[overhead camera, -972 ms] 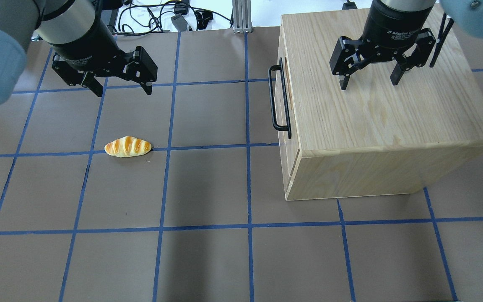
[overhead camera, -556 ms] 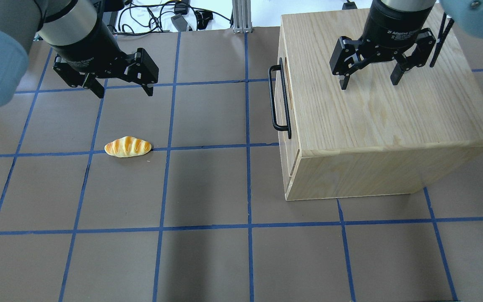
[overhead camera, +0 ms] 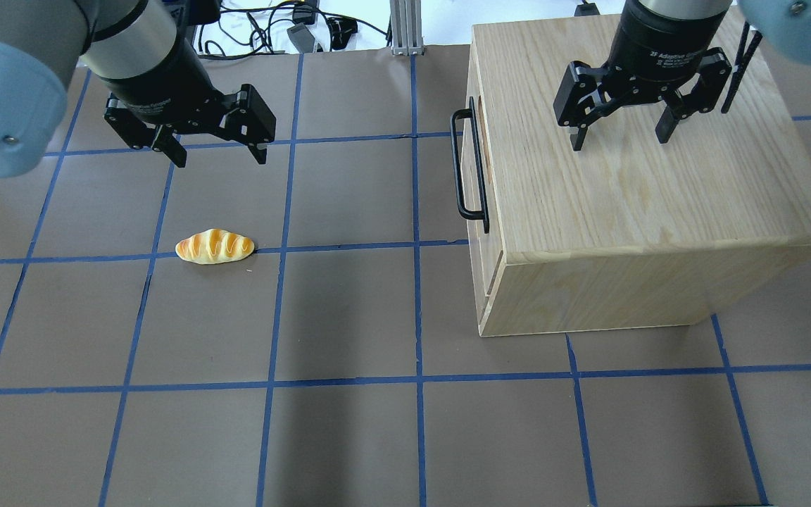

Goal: Open upper drawer

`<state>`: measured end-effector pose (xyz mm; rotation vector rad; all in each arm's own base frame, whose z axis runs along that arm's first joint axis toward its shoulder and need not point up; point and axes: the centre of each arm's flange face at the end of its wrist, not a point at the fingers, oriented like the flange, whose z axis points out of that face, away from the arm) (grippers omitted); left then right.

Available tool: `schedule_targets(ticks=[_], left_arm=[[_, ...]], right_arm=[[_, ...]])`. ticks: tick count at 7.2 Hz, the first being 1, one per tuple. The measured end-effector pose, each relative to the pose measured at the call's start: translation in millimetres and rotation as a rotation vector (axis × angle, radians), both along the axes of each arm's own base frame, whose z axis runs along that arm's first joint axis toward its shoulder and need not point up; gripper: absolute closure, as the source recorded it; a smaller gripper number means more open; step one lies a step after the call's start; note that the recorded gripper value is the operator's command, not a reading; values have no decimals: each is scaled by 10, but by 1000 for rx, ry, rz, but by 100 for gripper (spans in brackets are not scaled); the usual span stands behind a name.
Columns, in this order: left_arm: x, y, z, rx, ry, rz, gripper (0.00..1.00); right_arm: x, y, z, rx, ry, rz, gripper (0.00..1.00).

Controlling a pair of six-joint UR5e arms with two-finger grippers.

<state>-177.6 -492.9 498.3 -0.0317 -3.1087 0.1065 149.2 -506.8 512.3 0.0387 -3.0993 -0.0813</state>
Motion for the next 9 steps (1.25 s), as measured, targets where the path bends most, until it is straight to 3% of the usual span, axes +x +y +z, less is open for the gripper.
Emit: schedule_targets(ticks=[2, 5, 9], left_arm=[[-424, -143, -261, -2, 71, -26, 0], [-1087, -442, -590, -84, 274, -27, 0], [-1553, -573, -1087, -38, 388, -80, 0]], right_arm=[[0, 0, 0, 0, 0, 0, 0], [0, 1, -4, 1, 0, 0, 0], [0, 0, -2, 0, 0, 0, 0]])
